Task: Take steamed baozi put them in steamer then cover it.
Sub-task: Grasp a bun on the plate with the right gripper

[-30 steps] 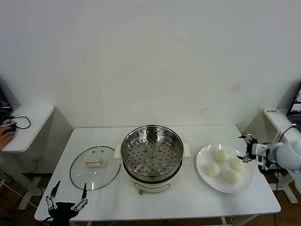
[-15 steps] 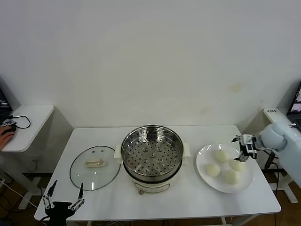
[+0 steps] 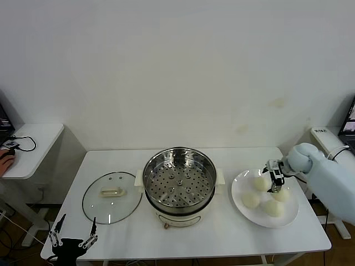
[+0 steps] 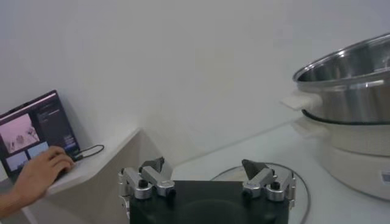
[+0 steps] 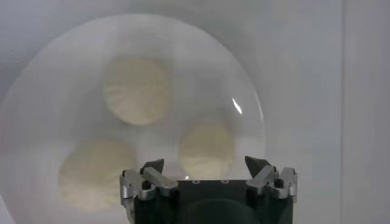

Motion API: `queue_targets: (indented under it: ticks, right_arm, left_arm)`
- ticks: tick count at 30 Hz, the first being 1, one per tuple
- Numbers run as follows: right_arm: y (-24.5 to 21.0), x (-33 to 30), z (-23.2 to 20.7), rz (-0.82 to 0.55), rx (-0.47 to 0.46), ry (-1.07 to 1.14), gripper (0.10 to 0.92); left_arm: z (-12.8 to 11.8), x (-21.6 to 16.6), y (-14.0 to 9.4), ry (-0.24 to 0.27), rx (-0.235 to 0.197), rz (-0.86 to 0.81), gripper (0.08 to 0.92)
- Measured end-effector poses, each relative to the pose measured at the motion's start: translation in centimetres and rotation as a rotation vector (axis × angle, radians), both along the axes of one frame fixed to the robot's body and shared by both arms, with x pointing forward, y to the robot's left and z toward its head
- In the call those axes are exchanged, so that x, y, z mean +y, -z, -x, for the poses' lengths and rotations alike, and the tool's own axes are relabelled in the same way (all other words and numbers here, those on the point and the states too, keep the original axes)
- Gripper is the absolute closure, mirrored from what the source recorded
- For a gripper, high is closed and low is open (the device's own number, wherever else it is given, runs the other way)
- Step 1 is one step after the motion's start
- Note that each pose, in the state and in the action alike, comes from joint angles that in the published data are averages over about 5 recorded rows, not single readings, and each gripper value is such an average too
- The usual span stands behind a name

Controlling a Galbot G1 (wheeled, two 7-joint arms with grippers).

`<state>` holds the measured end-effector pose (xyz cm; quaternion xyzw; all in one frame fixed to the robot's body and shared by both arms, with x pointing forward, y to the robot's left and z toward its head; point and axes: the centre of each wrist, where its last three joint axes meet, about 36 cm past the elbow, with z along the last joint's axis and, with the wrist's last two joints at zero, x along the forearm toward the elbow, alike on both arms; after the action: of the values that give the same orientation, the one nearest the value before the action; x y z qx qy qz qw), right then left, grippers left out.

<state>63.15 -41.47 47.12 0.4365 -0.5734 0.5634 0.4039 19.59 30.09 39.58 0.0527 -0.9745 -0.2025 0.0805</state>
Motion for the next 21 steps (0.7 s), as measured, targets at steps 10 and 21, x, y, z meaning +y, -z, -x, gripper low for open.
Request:
queue_targets:
  ticks: [10, 21]
  right_arm:
    - [2.1, 0.5, -1.4, 0.020, 0.013, 0.028, 0.206]
    - [2.8, 0.5, -2.1, 0.029, 0.023, 0.050, 0.326]
  left_arm:
    - [0.0, 0.1, 0.1, -0.002, 0.004, -0.003, 0.177]
    - [-0.1, 0.0, 0.2, -0.002, 0.002, 0.000, 0.177]
